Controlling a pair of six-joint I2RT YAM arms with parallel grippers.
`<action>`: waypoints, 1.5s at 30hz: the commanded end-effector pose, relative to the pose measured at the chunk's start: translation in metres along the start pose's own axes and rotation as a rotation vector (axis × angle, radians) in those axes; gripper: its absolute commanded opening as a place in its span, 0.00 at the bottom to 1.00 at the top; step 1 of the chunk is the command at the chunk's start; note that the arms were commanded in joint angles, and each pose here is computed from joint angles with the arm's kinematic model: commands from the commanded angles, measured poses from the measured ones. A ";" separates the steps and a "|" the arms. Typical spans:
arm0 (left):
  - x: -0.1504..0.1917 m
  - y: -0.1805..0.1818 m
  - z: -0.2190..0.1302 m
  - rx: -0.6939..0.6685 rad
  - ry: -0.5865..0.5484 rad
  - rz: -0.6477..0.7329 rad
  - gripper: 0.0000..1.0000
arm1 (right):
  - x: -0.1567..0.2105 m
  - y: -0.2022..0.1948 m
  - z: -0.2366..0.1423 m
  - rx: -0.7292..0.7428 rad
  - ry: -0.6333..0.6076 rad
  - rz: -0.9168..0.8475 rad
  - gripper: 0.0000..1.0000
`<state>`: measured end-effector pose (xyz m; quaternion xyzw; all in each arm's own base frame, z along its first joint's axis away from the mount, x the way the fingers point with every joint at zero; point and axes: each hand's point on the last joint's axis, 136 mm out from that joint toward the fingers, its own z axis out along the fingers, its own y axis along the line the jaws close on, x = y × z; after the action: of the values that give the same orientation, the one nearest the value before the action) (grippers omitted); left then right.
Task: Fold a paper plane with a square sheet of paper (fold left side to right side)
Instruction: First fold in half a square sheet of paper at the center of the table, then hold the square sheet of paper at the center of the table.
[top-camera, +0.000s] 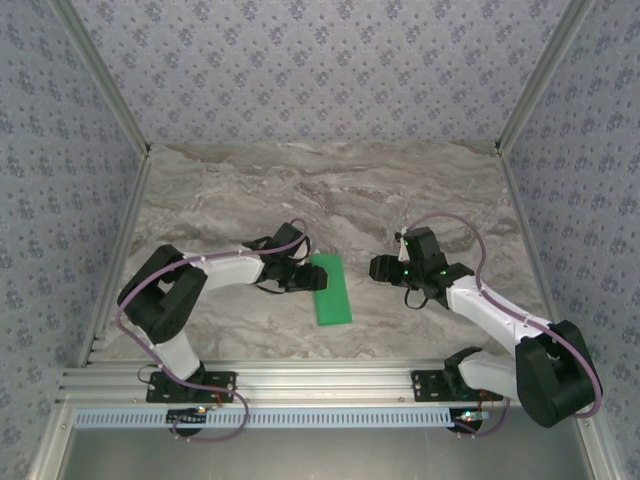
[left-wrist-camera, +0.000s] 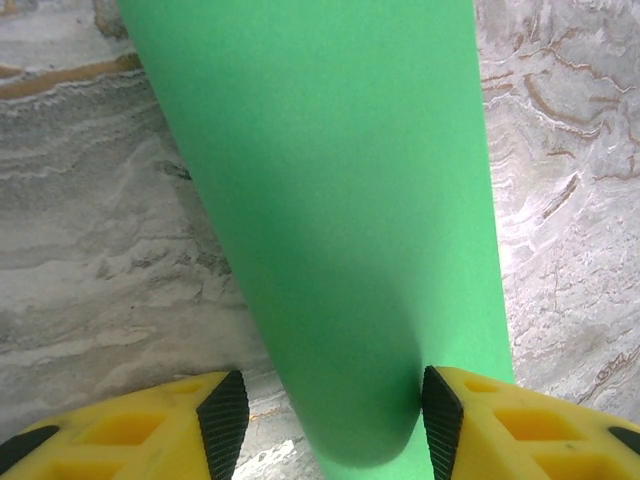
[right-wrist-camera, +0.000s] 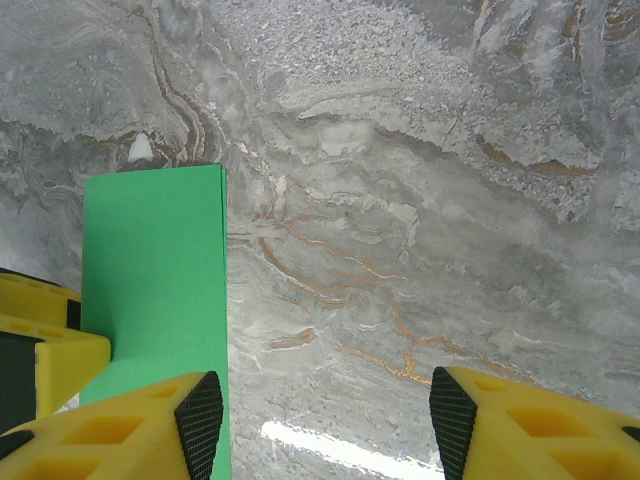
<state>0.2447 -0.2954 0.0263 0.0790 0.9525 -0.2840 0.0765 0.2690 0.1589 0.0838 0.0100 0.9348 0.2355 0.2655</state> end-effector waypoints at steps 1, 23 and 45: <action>0.015 0.025 0.016 -0.098 0.052 0.003 0.53 | 0.004 -0.004 -0.002 0.009 0.008 -0.008 0.60; 0.019 0.026 0.014 -0.110 0.066 0.028 0.53 | 0.006 -0.004 0.003 0.005 0.026 -0.004 0.61; 0.019 0.030 0.015 -0.126 0.064 0.017 0.53 | 0.005 0.023 0.012 -0.137 0.041 0.027 0.58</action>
<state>0.2436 -0.2948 0.0254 0.0932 0.9536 -0.2758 0.0772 0.2682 0.1697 0.0804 0.0045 0.9323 0.2611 0.2501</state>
